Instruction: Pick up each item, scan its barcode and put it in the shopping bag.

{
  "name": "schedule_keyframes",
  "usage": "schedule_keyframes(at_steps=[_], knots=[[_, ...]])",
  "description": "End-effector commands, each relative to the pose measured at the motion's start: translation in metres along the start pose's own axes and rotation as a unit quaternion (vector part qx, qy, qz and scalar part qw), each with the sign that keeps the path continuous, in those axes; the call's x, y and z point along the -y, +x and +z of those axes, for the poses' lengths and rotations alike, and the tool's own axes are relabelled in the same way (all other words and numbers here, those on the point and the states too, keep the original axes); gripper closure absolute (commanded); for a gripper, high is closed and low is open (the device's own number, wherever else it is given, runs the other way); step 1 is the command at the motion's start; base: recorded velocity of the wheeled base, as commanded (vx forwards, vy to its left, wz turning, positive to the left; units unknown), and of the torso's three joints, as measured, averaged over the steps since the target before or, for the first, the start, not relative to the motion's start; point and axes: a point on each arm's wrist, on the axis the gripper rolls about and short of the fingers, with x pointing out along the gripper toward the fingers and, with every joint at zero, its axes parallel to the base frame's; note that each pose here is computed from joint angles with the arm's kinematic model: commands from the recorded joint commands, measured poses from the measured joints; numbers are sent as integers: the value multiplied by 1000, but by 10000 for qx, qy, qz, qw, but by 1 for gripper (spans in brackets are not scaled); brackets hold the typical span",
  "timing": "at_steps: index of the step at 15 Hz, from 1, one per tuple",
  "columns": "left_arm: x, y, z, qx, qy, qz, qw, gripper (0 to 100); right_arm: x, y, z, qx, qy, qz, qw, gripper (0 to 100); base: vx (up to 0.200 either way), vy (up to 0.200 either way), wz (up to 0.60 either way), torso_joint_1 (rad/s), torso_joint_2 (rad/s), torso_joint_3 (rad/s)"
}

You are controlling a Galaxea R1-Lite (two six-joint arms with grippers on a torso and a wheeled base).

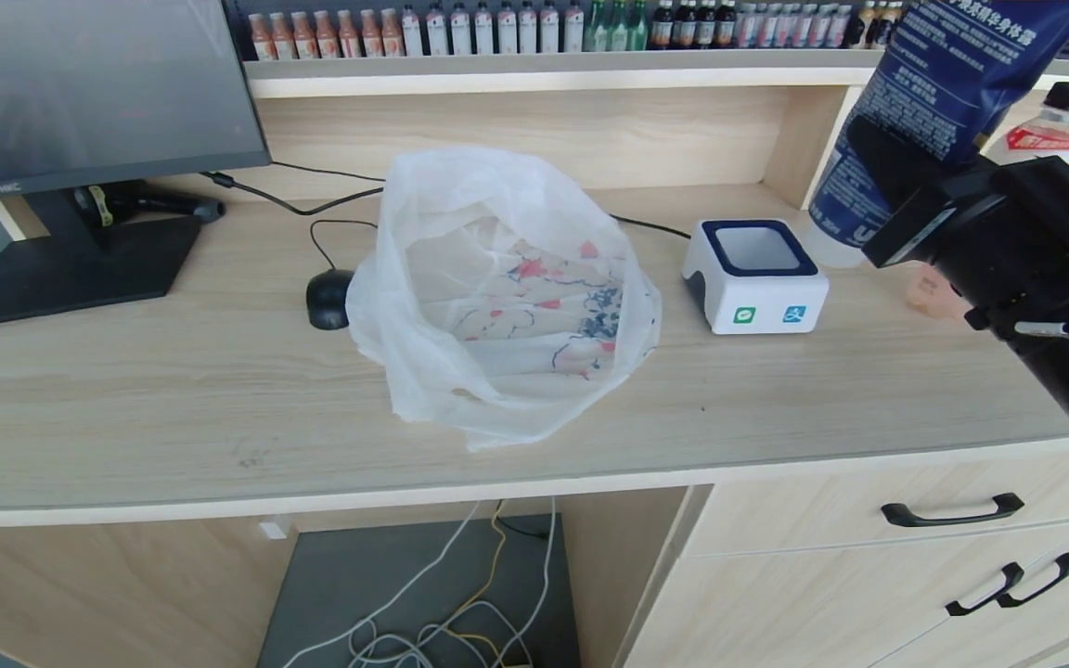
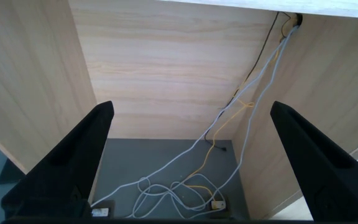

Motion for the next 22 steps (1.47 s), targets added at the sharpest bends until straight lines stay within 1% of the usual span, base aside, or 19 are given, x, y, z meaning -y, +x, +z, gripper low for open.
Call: schedule_keyframes(at_steps=[1,9,13,14,17,22], knots=[[0,0,0,-5,-2,6,10000,0,1,2,0,12,-4,-162,9999,100,0,200,0,7,7,7],[0,0,0,-13,-2,6,10000,0,0,3,-5,-63,0,-197,9998,100,0,200,0,3,2,5],[0,0,0,2,6,6,10000,0,-6,3,-5,-72,92,-82,9999,100,0,0,0,0,0,0],[0,0,0,2,6,6,10000,0,-11,2,-5,-101,186,9,9998,100,0,0,0,0,0,0],[0,0,0,2,6,6,10000,0,-14,4,-10,-263,210,68,9994,100,0,0,0,0,0,0],[0,0,0,2,6,6,10000,0,-20,43,-22,-617,250,126,9977,100,0,0,0,0,0,0]])
